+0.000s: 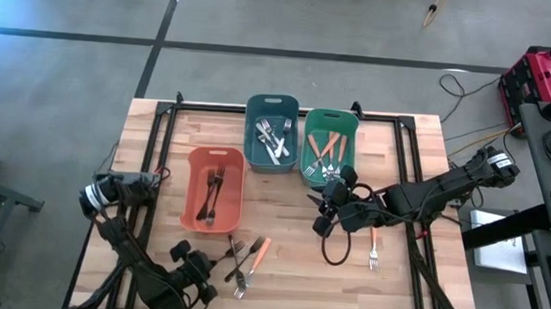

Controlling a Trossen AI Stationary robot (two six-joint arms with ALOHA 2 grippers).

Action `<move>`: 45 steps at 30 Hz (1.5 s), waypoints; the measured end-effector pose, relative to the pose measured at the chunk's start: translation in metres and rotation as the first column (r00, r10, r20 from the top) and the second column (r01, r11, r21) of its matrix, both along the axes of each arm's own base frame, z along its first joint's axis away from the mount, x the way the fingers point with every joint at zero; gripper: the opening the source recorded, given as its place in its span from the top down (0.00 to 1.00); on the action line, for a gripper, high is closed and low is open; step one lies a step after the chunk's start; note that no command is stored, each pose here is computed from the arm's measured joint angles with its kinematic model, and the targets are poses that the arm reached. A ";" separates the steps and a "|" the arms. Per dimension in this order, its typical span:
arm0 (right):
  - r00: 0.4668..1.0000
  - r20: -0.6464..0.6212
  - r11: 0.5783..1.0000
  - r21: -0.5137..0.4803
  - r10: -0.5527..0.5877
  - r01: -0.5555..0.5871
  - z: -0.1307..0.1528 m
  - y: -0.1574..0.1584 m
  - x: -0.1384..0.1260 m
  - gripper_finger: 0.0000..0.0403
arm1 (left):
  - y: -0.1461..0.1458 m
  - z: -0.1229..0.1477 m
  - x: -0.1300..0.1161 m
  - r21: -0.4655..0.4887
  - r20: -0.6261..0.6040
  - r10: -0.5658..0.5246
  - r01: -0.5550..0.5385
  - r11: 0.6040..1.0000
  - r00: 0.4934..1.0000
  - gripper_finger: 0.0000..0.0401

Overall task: Sort silverware by color (type)
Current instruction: Put the black fork into the orange bin

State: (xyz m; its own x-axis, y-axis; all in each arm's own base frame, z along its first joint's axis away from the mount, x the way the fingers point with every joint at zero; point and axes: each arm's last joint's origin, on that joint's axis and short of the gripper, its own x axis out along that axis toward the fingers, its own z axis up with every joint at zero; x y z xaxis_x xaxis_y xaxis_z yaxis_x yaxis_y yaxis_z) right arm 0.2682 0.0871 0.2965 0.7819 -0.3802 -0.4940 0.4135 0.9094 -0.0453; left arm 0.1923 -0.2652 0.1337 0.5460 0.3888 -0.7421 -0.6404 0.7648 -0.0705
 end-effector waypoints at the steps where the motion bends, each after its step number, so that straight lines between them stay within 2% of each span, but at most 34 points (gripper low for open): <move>1: 1.000 0.000 1.000 0.000 0.000 0.000 0.000 0.000 0.000 0.77 | 0.000 0.001 0.000 -0.007 -0.001 0.001 -0.001 1.000 1.000 1.00; 14: 1.000 0.000 1.000 0.000 0.000 0.000 0.000 0.000 0.000 0.77 | 0.001 0.011 -0.003 -0.088 -0.066 0.014 -0.019 0.996 0.998 1.00; 22: 1.000 0.001 1.000 0.000 0.000 0.000 0.000 0.000 0.000 0.77 | 0.003 0.013 -0.008 -0.143 -0.201 0.014 -0.044 0.989 0.979 1.00; 28: 1.000 0.001 1.000 0.000 -0.001 0.001 0.000 0.000 0.000 0.77 | 0.003 0.014 -0.010 -0.173 -0.242 0.012 -0.056 0.983 0.970 1.00; 34: 1.000 0.001 1.000 0.000 0.000 0.000 0.000 0.000 0.000 0.77 | 0.005 0.028 -0.010 -0.225 -0.201 0.041 -0.087 0.970 0.979 1.00; 39: 1.000 0.001 1.000 0.001 -0.001 0.001 0.000 0.000 0.000 0.77 | 0.010 0.035 -0.009 -0.202 -0.138 0.066 -0.093 0.975 0.988 1.00; 45: 1.000 0.001 1.000 0.000 -0.001 0.001 0.000 0.000 0.000 0.77 | 0.009 0.026 -0.007 -0.156 -0.158 0.052 -0.077 0.985 0.986 1.00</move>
